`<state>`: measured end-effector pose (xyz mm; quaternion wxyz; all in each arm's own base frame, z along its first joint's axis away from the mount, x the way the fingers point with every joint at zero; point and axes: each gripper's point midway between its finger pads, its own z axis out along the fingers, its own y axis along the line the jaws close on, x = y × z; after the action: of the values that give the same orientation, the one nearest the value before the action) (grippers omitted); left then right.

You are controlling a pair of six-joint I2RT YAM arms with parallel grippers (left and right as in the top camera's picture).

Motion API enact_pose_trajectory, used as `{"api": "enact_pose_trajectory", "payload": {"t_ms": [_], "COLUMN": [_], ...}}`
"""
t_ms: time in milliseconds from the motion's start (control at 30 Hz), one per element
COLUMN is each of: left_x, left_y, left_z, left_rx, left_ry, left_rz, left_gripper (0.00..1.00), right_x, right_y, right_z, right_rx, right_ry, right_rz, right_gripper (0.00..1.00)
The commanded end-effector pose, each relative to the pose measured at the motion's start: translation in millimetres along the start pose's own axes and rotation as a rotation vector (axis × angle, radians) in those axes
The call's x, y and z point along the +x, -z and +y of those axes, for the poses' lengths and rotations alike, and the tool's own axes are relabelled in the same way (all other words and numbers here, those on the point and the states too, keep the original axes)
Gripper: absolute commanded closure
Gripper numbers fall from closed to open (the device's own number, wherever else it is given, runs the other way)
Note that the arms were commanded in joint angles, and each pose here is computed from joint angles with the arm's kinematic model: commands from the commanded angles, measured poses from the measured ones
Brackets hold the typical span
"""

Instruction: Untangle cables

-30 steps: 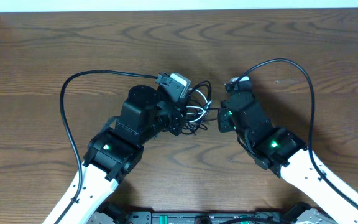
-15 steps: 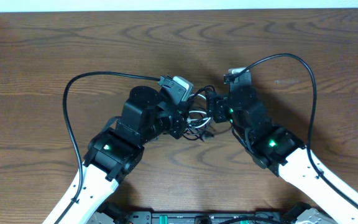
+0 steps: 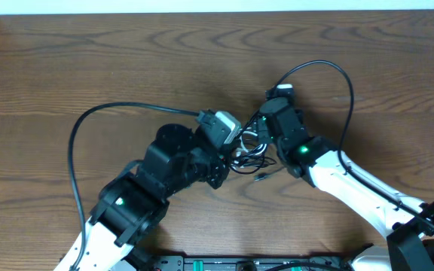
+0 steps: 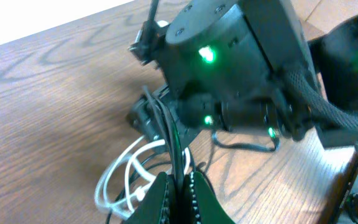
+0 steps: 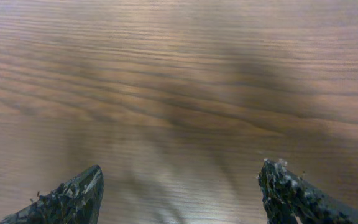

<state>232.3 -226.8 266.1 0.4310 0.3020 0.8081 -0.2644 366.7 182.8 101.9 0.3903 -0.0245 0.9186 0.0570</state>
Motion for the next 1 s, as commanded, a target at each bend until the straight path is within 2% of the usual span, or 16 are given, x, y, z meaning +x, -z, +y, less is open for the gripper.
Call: {"api": "enact_pose_trajectory", "payload": {"t_ms": [0, 367, 467, 700, 767, 867, 967], "left_x": [-13, 5, 8, 12, 17, 29, 42], "left_y": [27, 63, 64, 60, 56, 47, 34], "left_z": [9, 50, 53, 53, 54, 57, 61], "left_rx": [-0.090, -0.366, -0.382, -0.378, -0.379, -0.382, -0.385], "left_ry": [-0.025, -0.058, -0.057, -0.053, -0.052, -0.051, -0.049], "left_rz": [-0.074, -0.040, -0.027, -0.007, 0.020, 0.087, 0.163], "left_gripper": [0.93, 0.93, 0.93, 0.91, 0.78, 0.75, 0.73], "right_x": [1, 22, 26, 31, 29, 27, 32], "right_y": [-8, -6, -6, -13, -12, -3, 5], "right_z": [-42, -147, -161, -126, -100, -53, -28], "right_rx": [0.124, 0.346, 0.344, 0.059, -0.085, -0.345, -0.460], "right_ry": [-0.039, -0.210, -0.271, -0.338, -0.285, -0.138, 0.001], "right_rz": [0.020, 0.152, 0.180, 0.261, 0.277, 0.285, 0.282], "right_gripper": [0.24, 0.20, 0.18, 0.18, 0.16, 0.11, 0.06]}}
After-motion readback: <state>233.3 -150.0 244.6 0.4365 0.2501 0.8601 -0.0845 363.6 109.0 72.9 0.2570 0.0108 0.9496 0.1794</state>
